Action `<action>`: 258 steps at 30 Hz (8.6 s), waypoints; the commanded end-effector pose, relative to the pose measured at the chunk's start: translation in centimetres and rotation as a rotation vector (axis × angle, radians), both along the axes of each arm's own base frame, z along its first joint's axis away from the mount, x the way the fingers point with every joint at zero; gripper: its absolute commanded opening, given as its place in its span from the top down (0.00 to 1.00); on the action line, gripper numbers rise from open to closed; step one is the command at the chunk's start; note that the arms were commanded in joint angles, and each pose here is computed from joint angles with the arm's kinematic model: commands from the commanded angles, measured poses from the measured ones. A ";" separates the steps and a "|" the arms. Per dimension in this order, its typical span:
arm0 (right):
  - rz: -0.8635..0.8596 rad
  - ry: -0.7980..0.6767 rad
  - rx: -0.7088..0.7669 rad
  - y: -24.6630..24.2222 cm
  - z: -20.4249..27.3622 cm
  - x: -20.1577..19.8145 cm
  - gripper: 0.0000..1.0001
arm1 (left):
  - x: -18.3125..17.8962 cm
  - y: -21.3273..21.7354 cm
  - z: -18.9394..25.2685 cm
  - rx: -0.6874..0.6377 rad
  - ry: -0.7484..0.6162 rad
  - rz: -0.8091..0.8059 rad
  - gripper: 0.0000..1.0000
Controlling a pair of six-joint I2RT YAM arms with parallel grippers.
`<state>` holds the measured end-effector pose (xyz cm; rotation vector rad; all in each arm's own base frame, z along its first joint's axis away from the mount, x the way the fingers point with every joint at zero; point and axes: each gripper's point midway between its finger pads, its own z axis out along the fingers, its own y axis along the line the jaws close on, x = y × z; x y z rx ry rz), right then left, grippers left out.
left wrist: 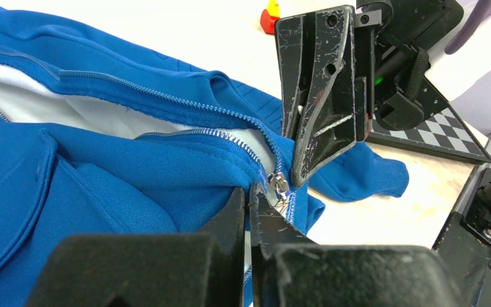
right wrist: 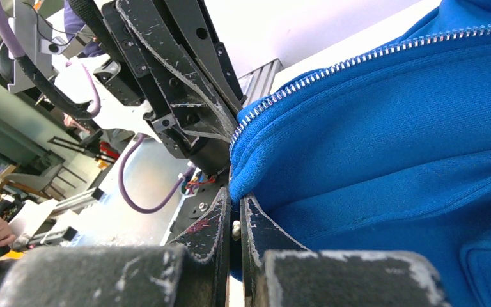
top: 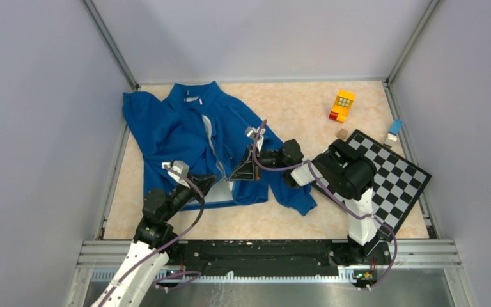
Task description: Zip up the jacket
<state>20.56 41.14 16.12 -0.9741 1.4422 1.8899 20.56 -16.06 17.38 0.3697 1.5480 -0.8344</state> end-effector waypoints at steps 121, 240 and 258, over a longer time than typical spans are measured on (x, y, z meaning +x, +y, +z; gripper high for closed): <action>0.082 -0.262 0.205 -0.7 6.5 -2.0 1.00 | -3.1 -1.1 3.2 -0.104 -0.090 -0.127 1.00; -0.085 0.058 -0.050 0.9 6.4 0.7 1.00 | -1.1 -1.5 1.2 -0.377 0.319 -0.038 0.50; -0.077 0.052 -0.034 0.8 6.9 0.4 1.00 | -0.4 -1.3 1.1 -0.303 0.335 -0.007 0.62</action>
